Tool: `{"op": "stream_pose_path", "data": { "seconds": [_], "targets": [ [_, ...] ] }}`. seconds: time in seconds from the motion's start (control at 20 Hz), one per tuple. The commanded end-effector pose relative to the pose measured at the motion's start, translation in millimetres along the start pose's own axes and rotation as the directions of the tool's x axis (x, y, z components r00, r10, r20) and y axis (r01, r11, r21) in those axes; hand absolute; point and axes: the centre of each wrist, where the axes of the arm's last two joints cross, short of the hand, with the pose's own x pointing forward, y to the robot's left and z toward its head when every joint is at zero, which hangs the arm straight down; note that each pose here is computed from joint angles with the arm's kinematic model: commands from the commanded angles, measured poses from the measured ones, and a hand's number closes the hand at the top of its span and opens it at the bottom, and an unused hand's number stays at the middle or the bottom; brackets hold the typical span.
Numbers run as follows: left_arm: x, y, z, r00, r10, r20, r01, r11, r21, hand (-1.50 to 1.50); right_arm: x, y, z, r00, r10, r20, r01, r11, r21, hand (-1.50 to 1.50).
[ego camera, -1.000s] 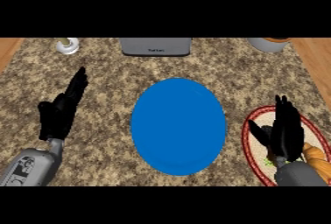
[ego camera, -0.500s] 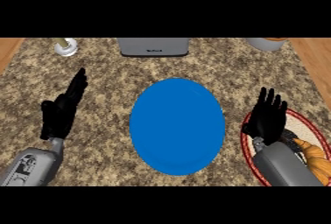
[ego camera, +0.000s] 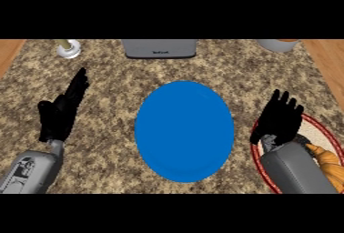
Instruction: Pick the sweet potato from the placemat and place it in the plate
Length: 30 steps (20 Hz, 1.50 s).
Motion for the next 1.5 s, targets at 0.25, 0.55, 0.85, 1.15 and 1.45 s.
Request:
{"op": "stream_pose_path", "data": {
  "seconds": [0.25,0.55,0.85,1.15,1.45],
  "targets": [
    [-18.1,-1.6,-6.6,1.000,-0.014,0.002,0.014,1.000,-0.004,0.00,-5.6,1.9,-3.4,0.969,0.151,-0.197,-0.125,0.982,0.141,-1.50],
    [-5.3,-13.4,-6.2,1.000,-0.016,0.005,0.016,1.000,-0.009,0.00,-21.3,11.9,-6.8,0.946,0.198,-0.255,-0.147,0.967,0.209,-1.50],
    [-3.8,-8.9,-4.8,1.000,-0.001,0.020,0.001,1.000,-0.005,0.00,-45.2,32.9,-15.8,0.942,0.209,-0.263,-0.143,0.958,0.248,-1.50],
    [-2.1,0.6,-7.3,1.000,-0.009,0.006,0.009,1.000,-0.010,0.00,-66.1,36.9,-30.1,0.926,0.227,-0.301,-0.146,0.951,0.271,-1.50],
    [11.5,-6.3,3.0,1.000,0.005,0.003,-0.005,0.999,-0.039,0.00,-83.6,68.3,-27.6,0.938,0.232,-0.258,-0.168,0.954,0.248,1.50]
  ]
}}
